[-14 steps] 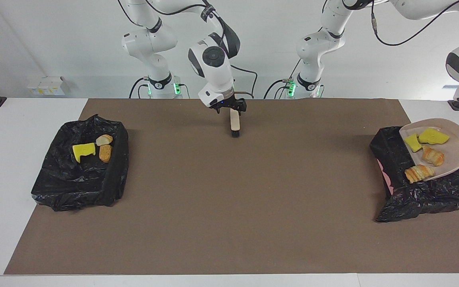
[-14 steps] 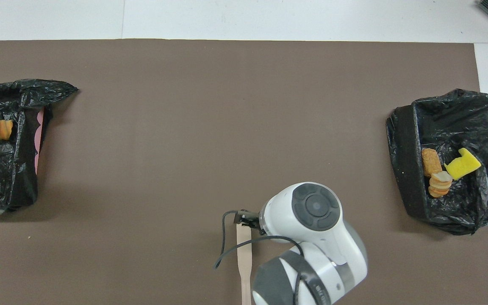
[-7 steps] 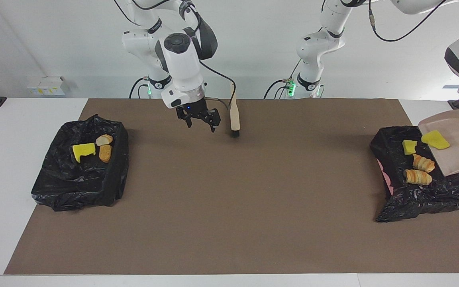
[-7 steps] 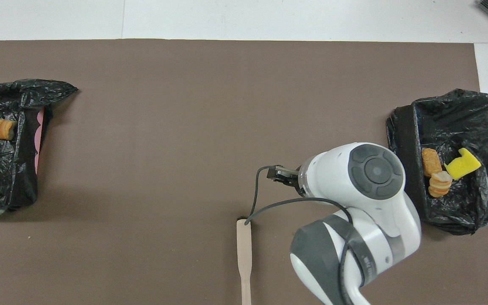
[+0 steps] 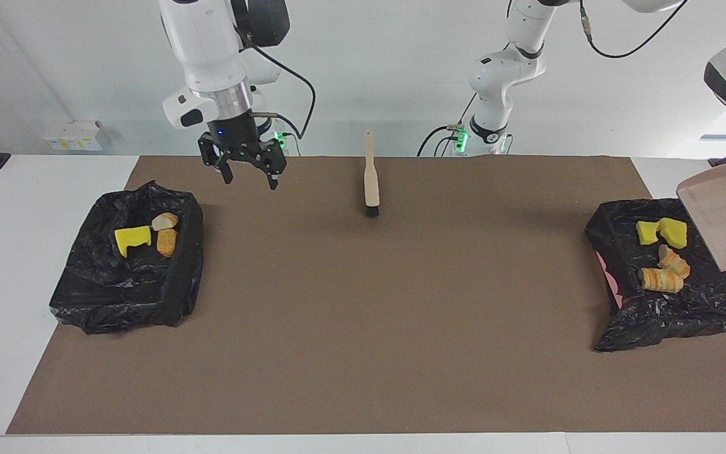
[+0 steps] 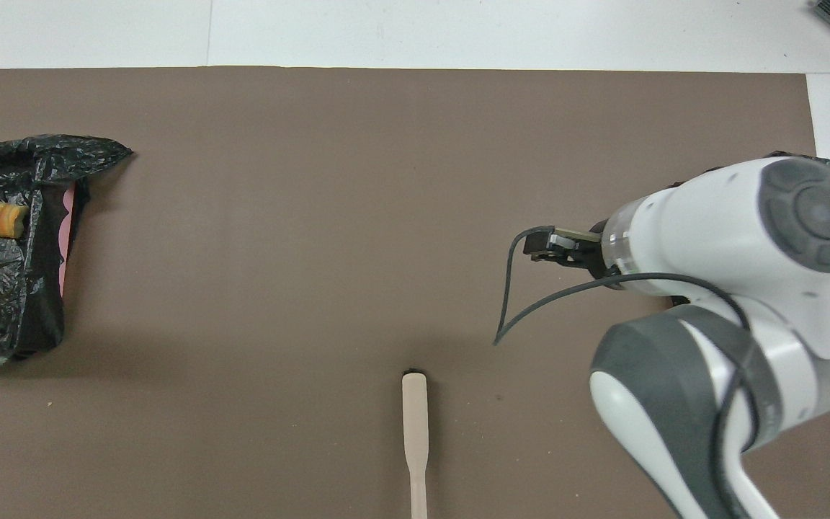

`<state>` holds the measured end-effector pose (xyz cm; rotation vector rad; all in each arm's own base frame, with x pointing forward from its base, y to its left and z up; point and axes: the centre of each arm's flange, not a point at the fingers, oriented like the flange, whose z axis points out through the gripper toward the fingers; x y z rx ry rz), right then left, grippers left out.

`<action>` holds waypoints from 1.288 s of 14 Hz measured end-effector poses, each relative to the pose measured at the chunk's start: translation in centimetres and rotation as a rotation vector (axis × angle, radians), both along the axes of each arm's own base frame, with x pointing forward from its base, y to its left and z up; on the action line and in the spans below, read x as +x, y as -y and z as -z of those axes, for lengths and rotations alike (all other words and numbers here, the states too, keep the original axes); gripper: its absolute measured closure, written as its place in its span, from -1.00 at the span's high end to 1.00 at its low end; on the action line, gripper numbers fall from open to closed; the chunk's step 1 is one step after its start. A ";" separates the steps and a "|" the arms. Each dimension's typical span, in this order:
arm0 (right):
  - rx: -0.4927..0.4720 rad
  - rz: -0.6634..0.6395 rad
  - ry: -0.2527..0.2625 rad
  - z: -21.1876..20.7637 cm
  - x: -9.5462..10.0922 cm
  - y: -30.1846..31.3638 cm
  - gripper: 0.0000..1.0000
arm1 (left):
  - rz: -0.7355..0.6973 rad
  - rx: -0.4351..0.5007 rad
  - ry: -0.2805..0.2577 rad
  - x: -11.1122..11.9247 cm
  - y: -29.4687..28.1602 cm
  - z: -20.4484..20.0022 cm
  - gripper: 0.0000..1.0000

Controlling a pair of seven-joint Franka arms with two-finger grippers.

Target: Sweep and dump trash in bin

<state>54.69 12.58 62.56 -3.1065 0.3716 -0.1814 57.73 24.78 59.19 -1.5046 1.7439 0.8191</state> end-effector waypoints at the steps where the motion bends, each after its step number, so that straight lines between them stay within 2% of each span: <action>1: -0.027 -0.002 -0.015 -1.2 -0.1 0.9 1.00 | -0.002 -0.005 0.011 0.2 0.8 0.0 -0.36; 3: -0.059 -0.024 -0.052 -3.0 -0.4 2.5 1.00 | -0.053 -0.057 0.040 0.5 2.9 0.3 -0.36; 6: -0.074 -0.023 -0.099 -4.7 -0.7 5.7 1.00 | -0.160 -0.206 0.076 0.5 6.2 1.6 -0.36; 10: -0.074 -0.014 -0.109 -5.8 -0.7 9.6 1.00 | -0.325 -0.421 0.118 0.1 9.0 3.3 -0.36; 14: -0.075 -0.005 -0.137 -5.3 -0.8 10.2 1.00 | -0.507 -0.615 0.145 -0.7 11.1 4.6 -0.36; 16: -0.076 0.000 -0.157 -4.9 -1.0 10.4 1.00 | -0.610 -0.656 0.179 -0.8 14.4 5.1 -0.36; 18: -0.064 -0.009 -0.171 -4.5 -1.0 11.5 1.00 | -0.702 -0.650 0.229 -0.8 20.2 5.4 -0.36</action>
